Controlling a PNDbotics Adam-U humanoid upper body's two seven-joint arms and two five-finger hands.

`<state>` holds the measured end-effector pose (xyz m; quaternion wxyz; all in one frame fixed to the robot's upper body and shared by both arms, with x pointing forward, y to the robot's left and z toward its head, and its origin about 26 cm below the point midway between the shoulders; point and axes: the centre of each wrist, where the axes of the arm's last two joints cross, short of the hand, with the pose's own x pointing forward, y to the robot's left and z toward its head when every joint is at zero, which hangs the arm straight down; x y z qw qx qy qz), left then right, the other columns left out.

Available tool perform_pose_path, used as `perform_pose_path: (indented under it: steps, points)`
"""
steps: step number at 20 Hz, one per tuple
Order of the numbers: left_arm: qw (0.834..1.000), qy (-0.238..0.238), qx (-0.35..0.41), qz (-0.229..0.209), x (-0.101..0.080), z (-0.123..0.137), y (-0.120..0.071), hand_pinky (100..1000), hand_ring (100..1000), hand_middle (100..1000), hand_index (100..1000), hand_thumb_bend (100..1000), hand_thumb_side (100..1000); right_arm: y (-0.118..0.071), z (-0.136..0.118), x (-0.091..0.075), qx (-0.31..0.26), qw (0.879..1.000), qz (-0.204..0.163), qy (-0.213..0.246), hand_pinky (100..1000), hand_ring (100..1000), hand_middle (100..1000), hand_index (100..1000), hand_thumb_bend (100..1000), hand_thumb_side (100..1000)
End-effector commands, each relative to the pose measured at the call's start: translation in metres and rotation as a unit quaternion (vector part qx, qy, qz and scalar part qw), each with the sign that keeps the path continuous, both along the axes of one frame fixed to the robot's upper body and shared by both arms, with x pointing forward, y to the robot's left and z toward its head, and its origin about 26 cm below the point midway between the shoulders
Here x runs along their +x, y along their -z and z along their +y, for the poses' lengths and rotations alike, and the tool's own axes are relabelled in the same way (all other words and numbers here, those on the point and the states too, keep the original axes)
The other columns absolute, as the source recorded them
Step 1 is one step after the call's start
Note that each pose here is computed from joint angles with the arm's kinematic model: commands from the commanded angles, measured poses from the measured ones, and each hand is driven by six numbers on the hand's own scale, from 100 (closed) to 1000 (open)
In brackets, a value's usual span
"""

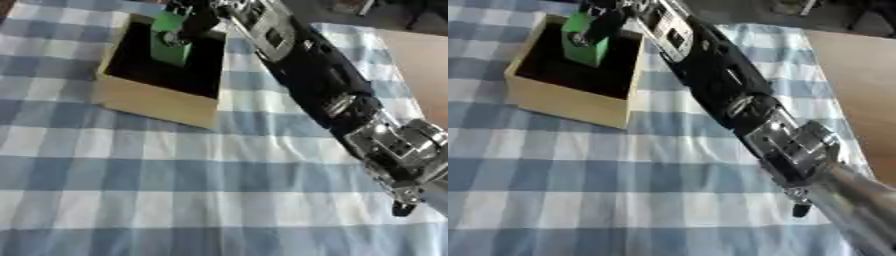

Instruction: Pick up objects on the table and place them in the box.

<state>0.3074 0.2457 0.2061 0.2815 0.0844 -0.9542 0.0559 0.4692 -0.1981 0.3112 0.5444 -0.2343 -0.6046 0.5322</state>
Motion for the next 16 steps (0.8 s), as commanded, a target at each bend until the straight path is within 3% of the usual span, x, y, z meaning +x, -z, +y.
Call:
perform_pose_path:
  steps: [1, 8, 13, 16]
  points:
    - [1.0, 0.004, 0.005, -0.015, -0.002, 0.0, -0.008, 699, 613, 661, 729, 100, 901, -0.009, 0.0, 0.0, 0.002, 1.0, -0.013, 0.008, 627, 562, 349, 668, 100, 375]
    - [1.0, 0.004, 0.004, -0.013, -0.002, 0.0, -0.007, 700, 613, 661, 729, 100, 903, 0.002, 0.003, 0.002, -0.016, 1.0, -0.008, 0.013, 622, 561, 346, 665, 100, 369]
    - [1.0, 0.004, 0.004, -0.01, -0.003, 0.0, -0.006, 700, 613, 662, 729, 100, 903, -0.007, 0.007, -0.006, -0.032, 0.998, -0.061, 0.017, 620, 554, 336, 662, 100, 370]
    - [1.0, 0.004, 0.004, -0.009, -0.003, 0.0, -0.005, 700, 613, 662, 728, 100, 903, -0.007, 0.011, -0.009, -0.046, 0.997, -0.065, 0.01, 630, 578, 375, 692, 100, 454]
